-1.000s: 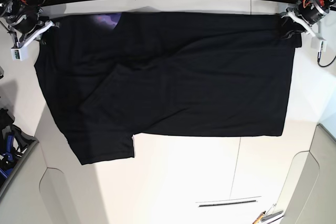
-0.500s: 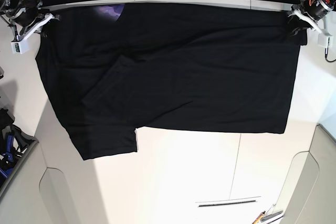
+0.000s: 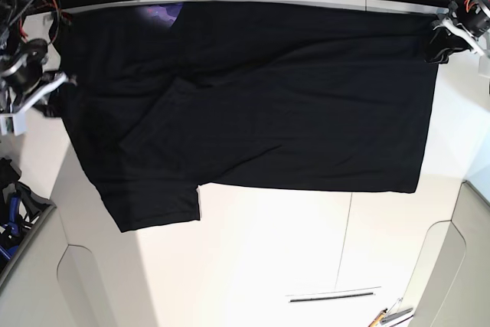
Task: Fold the T-shirt properly
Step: 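Release the collar and move both grippers down the shirt's sides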
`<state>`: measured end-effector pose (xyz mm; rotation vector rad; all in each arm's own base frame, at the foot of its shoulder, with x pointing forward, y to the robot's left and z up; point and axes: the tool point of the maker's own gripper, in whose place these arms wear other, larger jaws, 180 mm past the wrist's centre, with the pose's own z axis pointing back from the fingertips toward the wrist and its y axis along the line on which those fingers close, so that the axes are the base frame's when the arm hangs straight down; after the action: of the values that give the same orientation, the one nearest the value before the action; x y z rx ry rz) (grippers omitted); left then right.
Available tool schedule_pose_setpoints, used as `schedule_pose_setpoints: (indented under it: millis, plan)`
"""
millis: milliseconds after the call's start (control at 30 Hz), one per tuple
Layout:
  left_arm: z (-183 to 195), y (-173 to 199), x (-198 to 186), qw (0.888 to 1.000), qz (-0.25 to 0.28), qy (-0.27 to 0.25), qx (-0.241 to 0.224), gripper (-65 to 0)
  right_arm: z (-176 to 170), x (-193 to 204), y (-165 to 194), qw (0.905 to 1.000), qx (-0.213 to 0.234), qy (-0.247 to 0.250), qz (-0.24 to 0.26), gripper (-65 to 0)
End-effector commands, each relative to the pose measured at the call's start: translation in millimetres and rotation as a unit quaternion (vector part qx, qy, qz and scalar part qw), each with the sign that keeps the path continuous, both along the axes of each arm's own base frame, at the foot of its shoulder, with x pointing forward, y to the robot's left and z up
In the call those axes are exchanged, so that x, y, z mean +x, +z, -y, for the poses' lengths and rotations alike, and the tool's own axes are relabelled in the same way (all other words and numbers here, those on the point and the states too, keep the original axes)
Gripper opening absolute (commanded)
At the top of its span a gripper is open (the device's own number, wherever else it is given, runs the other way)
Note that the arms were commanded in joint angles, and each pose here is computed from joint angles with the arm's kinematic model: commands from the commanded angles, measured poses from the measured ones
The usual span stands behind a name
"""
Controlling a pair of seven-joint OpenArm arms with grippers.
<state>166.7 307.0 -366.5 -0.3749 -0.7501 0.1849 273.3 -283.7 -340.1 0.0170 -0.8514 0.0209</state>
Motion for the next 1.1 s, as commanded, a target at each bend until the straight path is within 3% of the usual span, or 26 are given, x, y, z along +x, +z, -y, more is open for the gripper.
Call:
schedule_pose_setpoints:
  millis: [0, 67, 167, 233, 433, 633, 900, 967, 1067]
  plan:
    - [-3, 13, 9, 1.0, 0.023, -0.004, 0.003, -52.8, 10, 19, 24, 0.9987, -0.023, -0.005, 0.046, -44.9]
    - [-3, 14, 10, 1.0, 0.025, -0.004, 0.002, -52.8, 19, 38, 42, 0.9952, -0.053, -0.013, 0.081, -36.9]
    - [-3, 15, 10, 1.0, 0.028, -0.003, -0.001, -49.7, 33, 59, 52, 0.9923, -0.069, -0.03, 0.098, -35.3]
    - [-3, 15, 10, 1.0, 0.028, -0.003, -0.001, -45.9, 43, 73, 46, 0.9932, -0.053, -0.042, 0.095, -35.3]
    - [-3, 15, 10, 1.0, 0.028, -0.003, -0.001, -45.3, 66, 110, 4, 0.9955, 0.04, -0.07, 0.05, -35.3]
    - [-2, 16, 11, 1.0, 0.03, -0.003, -0.005, -45.3, 33, 128, -43, 0.9942, 0.103, -0.032, -0.007, -35.2]
    - [-2, 16, 11, 1.0, 0.031, -0.002, -0.005, -45.3, -14, 120, -85, 0.9934, 0.062, 0.047, -0.084, -35.5]
    - [-2, 16, 11, 1.0, 0.031, -0.003, -0.005, -45.3, -17, 120, -86, 0.9931, 0.06, 0.052, -0.087, -40.7]
    - [-2, 18, 13, 0.999, 0.034, -0.002, -0.005, -45.3, -17, 120, -86, 0.9931, 0.059, 0.052, -0.087, -64.4]
